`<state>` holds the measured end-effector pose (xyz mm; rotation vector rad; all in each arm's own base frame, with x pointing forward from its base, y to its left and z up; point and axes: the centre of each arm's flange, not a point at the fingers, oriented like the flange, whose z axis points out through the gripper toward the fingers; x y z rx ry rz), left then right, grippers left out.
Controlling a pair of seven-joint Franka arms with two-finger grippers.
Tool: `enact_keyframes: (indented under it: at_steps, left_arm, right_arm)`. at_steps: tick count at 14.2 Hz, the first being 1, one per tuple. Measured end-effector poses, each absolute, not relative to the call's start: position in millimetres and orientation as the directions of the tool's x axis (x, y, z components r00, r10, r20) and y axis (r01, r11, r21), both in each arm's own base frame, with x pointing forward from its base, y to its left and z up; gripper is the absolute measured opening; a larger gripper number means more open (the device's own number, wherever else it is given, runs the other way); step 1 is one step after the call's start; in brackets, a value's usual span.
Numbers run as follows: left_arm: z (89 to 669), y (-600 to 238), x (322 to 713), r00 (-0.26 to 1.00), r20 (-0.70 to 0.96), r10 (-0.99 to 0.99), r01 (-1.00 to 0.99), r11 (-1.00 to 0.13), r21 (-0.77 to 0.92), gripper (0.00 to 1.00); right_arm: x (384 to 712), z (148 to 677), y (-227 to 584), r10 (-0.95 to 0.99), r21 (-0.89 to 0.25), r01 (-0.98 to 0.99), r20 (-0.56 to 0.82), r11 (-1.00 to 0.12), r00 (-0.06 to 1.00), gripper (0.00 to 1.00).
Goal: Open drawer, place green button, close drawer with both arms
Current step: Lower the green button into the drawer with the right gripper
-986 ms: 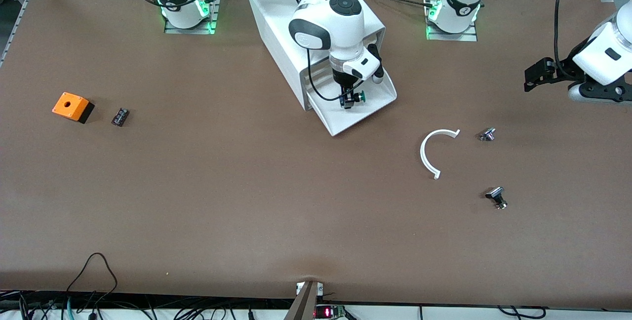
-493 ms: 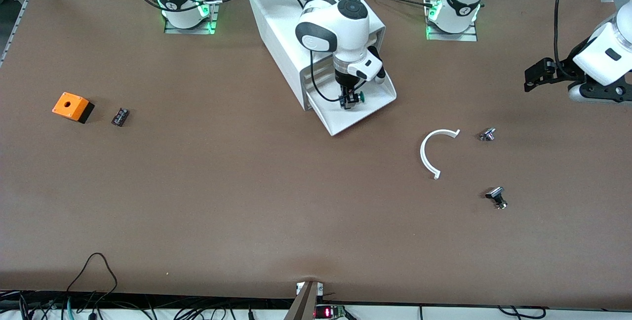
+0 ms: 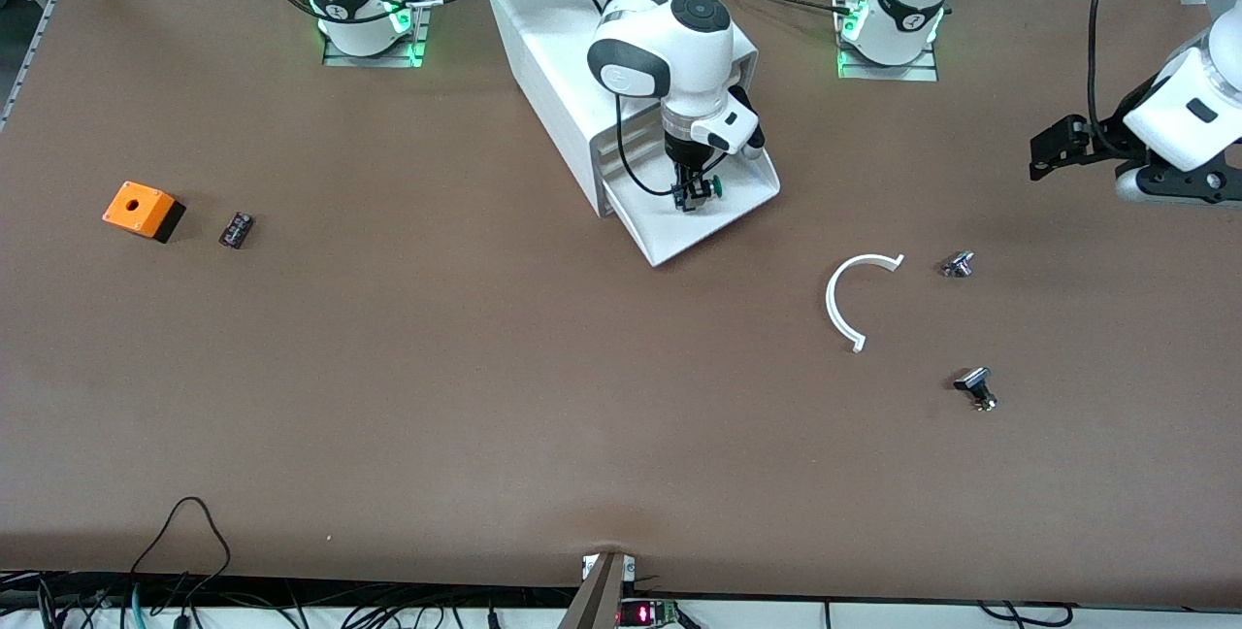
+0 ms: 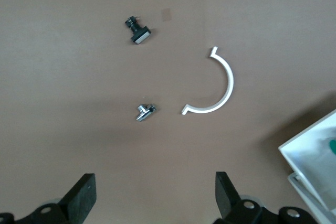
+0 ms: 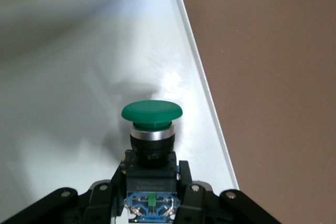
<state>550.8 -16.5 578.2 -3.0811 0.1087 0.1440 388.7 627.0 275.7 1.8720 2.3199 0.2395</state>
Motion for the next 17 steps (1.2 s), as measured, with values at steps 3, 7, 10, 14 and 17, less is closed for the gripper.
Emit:
enact_keyframes:
  at_steps: [3, 7, 10, 14, 17]
  left_arm:
    - [571, -27, 563, 0.987, -0.138, -0.087, -0.097, -0.993, -0.071, 1.0]
    - [571, -27, 569, 0.985, -0.15, -0.085, -0.097, -0.993, -0.07, 1.0]
    - [569, -27, 570, 0.985, -0.154, -0.084, -0.096, -0.993, -0.07, 1.0]
    - [566, -25, 572, 0.984, -0.161, -0.08, -0.092, -0.993, -0.07, 1.0]
    - [565, -25, 572, 0.983, -0.162, -0.08, -0.093, -0.993, -0.07, 1.0]
  right_arm:
    - [389, 278, 628, 0.978, 0.217, 0.954, -0.025, 0.206, -0.206, 0.41]
    - [392, 294, 631, 0.981, 0.214, 0.958, -0.043, 0.192, -0.187, 0.41]
    - [395, 302, 633, 0.983, 0.218, 0.958, -0.042, 0.184, -0.18, 0.41]
    - [394, 301, 634, 0.983, 0.218, 0.958, -0.04, 0.186, -0.181, 0.41]
    - [394, 293, 634, 0.982, 0.213, 0.959, -0.036, 0.187, -0.184, 0.41]
